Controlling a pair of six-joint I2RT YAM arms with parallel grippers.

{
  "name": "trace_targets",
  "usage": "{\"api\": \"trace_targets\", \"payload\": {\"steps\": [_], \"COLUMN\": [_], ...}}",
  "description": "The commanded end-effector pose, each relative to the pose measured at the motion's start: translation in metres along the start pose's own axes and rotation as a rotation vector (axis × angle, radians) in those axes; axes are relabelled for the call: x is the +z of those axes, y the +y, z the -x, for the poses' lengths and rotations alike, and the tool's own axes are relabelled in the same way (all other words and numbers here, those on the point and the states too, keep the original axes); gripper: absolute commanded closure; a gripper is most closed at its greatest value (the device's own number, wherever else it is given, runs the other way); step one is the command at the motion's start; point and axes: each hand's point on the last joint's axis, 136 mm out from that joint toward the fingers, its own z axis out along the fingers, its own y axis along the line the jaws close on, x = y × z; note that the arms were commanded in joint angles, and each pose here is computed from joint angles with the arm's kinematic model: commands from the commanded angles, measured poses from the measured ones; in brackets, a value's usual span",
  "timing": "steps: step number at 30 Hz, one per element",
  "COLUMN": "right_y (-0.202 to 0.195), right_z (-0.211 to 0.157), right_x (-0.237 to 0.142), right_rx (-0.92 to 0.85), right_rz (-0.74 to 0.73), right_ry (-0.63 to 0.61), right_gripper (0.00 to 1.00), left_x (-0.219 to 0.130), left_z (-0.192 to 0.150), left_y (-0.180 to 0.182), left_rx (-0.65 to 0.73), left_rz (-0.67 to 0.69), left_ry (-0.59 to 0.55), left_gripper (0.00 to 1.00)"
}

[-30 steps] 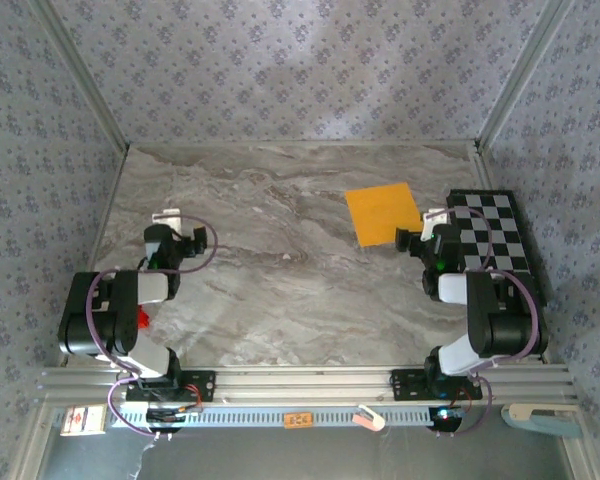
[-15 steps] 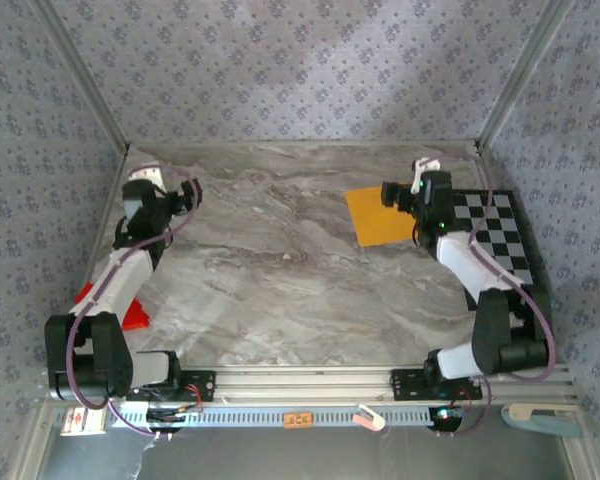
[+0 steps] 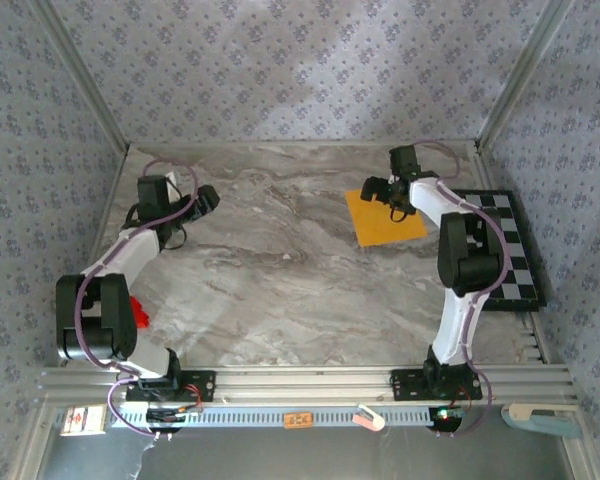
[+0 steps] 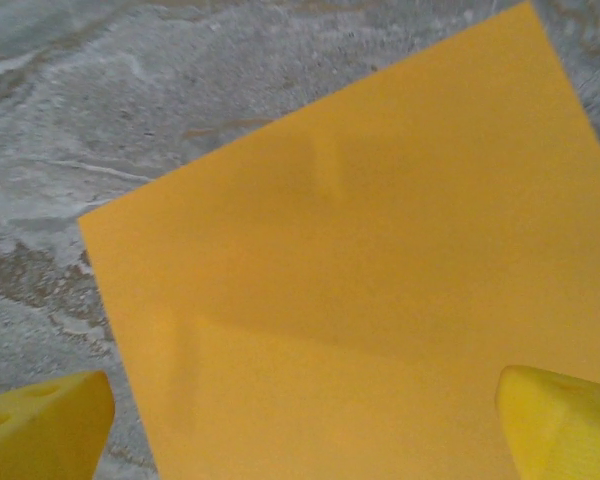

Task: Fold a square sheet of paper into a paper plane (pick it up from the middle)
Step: Move the square sheet of paper to the center of the table.

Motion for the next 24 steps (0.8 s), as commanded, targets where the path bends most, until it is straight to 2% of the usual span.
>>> {"api": "trace_targets", "payload": {"steps": [1,6,14,19,24], "right_y": [-0.008,-0.012,-0.010,0.014,0.059], "right_z": [-0.005,-0.009,-0.035,-0.055,-0.086], "right_x": [0.011,0.027,0.040,0.039,0.028], "right_rx": [0.059,0.084,0.150,0.176,0.188], "right_rz": [-0.033,-0.054,-0.053,-0.029,-0.001], "right_ry": [0.080,0.113,0.195,0.238,0.272], "right_gripper": [0.00,0.00,0.00,0.01,0.01], "left_x": [0.000,0.004,0.007,0.012,0.021], "left_z": [0.007,0.005,-0.003,-0.008,-0.010], "left_y": [-0.018,-0.016,-0.019,-0.016,-0.023], "left_rx": [-0.030,-0.070,-0.048,-0.083,-0.131], "left_rz": [-0.061,-0.054,-0.064,-0.052,-0.091], "left_ry": [0.017,0.028,0.053,0.069,0.124], "left_gripper": [0.00,0.00,0.00,0.00,0.00]}}
